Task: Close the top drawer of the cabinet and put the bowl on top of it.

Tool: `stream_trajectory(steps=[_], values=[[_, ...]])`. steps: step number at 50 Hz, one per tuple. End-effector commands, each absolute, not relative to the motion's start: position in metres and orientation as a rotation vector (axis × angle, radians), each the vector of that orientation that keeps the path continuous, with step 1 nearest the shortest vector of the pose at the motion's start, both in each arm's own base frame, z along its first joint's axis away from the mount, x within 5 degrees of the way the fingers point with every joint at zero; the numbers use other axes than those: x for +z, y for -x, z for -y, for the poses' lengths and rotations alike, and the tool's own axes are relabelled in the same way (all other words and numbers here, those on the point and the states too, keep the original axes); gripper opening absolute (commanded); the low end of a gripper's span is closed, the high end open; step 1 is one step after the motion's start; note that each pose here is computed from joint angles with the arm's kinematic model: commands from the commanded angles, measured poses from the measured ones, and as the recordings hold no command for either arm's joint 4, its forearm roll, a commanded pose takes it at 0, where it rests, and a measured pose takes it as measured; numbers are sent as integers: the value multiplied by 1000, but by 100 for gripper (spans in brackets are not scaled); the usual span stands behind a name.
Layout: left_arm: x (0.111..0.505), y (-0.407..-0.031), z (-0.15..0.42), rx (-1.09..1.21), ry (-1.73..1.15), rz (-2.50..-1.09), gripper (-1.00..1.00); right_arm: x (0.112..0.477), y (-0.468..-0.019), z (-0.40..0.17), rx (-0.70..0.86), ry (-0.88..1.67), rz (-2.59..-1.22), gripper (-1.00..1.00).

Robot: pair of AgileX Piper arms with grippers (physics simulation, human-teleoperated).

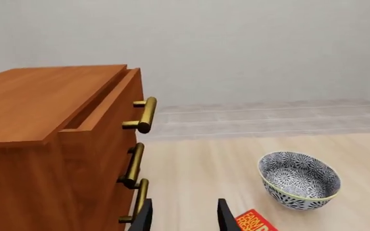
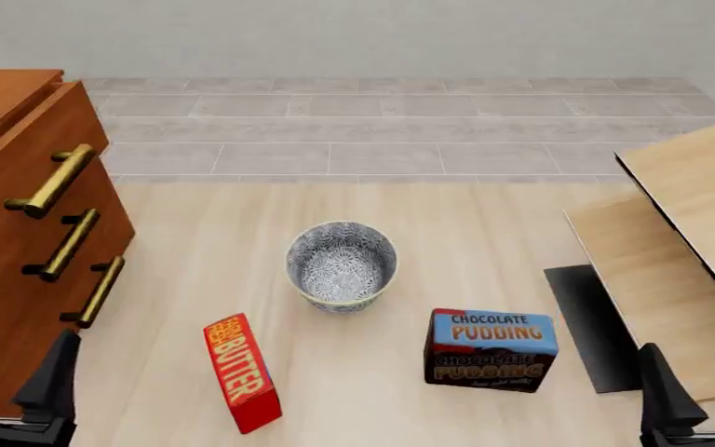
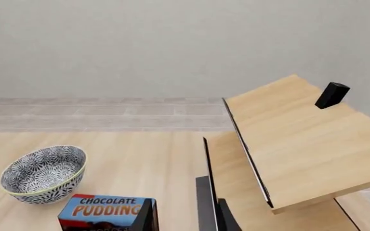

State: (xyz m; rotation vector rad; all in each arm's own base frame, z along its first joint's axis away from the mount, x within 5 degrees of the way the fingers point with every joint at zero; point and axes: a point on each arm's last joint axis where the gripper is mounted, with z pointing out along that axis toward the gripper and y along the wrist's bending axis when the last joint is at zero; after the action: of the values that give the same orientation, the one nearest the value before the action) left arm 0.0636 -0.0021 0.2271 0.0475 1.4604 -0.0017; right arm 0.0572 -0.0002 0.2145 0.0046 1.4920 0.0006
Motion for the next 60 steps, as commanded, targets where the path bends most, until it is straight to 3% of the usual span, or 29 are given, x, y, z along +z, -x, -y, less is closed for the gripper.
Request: stream_trajectory(steps=[1, 47, 60], values=[[234, -79, 6, -30, -85, -1459, 100, 214, -58, 0, -7, 2, -1494, 100], [277, -177, 26, -93, -133, -1495, 100, 214, -57, 1, -21, 1, -1498, 100], [270, -208, 27, -78, -121, -1528, 100, 214, -57, 1, -19, -1, -1496, 100]])
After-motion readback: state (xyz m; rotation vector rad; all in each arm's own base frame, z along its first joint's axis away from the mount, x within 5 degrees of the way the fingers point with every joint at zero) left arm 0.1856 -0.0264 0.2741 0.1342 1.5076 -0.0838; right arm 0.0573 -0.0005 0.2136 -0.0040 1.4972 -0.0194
